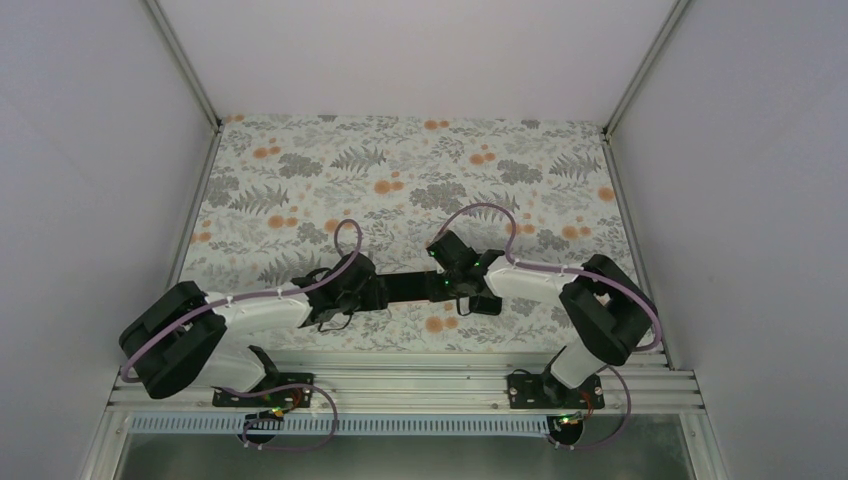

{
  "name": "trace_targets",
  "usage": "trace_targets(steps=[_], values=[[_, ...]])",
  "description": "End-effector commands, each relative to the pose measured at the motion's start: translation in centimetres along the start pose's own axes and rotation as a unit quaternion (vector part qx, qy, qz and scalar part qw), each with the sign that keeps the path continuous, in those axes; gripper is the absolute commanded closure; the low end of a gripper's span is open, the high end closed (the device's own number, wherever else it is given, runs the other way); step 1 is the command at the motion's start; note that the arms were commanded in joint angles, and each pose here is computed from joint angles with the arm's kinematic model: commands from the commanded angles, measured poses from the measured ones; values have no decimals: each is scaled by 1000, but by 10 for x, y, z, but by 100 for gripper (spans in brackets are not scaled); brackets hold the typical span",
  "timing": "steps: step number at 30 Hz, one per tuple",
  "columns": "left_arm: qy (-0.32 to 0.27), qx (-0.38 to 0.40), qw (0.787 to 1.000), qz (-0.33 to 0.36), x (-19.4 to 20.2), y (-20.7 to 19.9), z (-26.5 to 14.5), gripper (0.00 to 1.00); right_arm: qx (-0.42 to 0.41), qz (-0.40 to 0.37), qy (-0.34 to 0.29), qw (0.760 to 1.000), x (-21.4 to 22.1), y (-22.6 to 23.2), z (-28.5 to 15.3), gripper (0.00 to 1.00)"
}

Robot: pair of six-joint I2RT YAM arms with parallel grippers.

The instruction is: Put the phone into the phone case

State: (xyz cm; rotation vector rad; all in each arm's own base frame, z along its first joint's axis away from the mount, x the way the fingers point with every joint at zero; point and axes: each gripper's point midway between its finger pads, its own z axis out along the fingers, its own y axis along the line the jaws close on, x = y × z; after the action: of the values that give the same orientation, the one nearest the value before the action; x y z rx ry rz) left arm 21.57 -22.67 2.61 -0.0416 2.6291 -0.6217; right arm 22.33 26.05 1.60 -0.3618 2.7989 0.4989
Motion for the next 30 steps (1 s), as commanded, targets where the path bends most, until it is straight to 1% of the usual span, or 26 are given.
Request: trace_targets(steps=[1, 2, 6, 10, 13, 15, 17, 20, 23, 25, 26, 27, 30], values=[[13, -62, 998, -4, 12, 29, -8, 32, 98, -5, 65, 993, 44, -48, 12, 76], [8, -65, 998, -6, 10, 29, -11, 31, 85, -9, 52, 995, 37, -41, 6, 74], [-12, -69, 997, -15, 1, 29, -27, 26, 46, -26, 12, 999, 11, -20, -16, 61], [-24, -56, 998, -18, -4, 21, -43, 22, 12, -46, -35, 998, -17, -2, -44, 52], [-25, -29, 999, -19, -4, 8, -50, 19, -22, -66, -59, 996, -35, 10, -58, 39], [-22, -5, 999, -24, -1, -4, -52, 17, -36, -78, -67, 994, -45, 15, -62, 30], [-14, 20, 999, -27, 4, -17, -52, 15, -54, -89, -72, 992, -54, 20, -63, 24], [-2, 61, 998, -32, 10, -37, -52, 14, -78, -104, -72, 989, -66, 28, -60, 19], [8, 98, 994, -40, 15, -55, -50, 10, -108, -120, -72, 984, -77, 40, -58, 14], [14, 112, 993, -48, 19, -61, -47, 7, -119, -131, -74, 981, -83, 45, -56, 10], [17, 113, 992, -53, 21, -61, -44, 7, -125, -136, -72, 980, -85, 47, -55, 10], [19, 114, 992, -59, 23, -61, -41, 5, -131, -142, -69, 979, -86, 49, -53, 6], [26, 113, 990, -75, 27, -59, -34, 0, -141, -150, -60, 977, -87, 53, -46, 3]])
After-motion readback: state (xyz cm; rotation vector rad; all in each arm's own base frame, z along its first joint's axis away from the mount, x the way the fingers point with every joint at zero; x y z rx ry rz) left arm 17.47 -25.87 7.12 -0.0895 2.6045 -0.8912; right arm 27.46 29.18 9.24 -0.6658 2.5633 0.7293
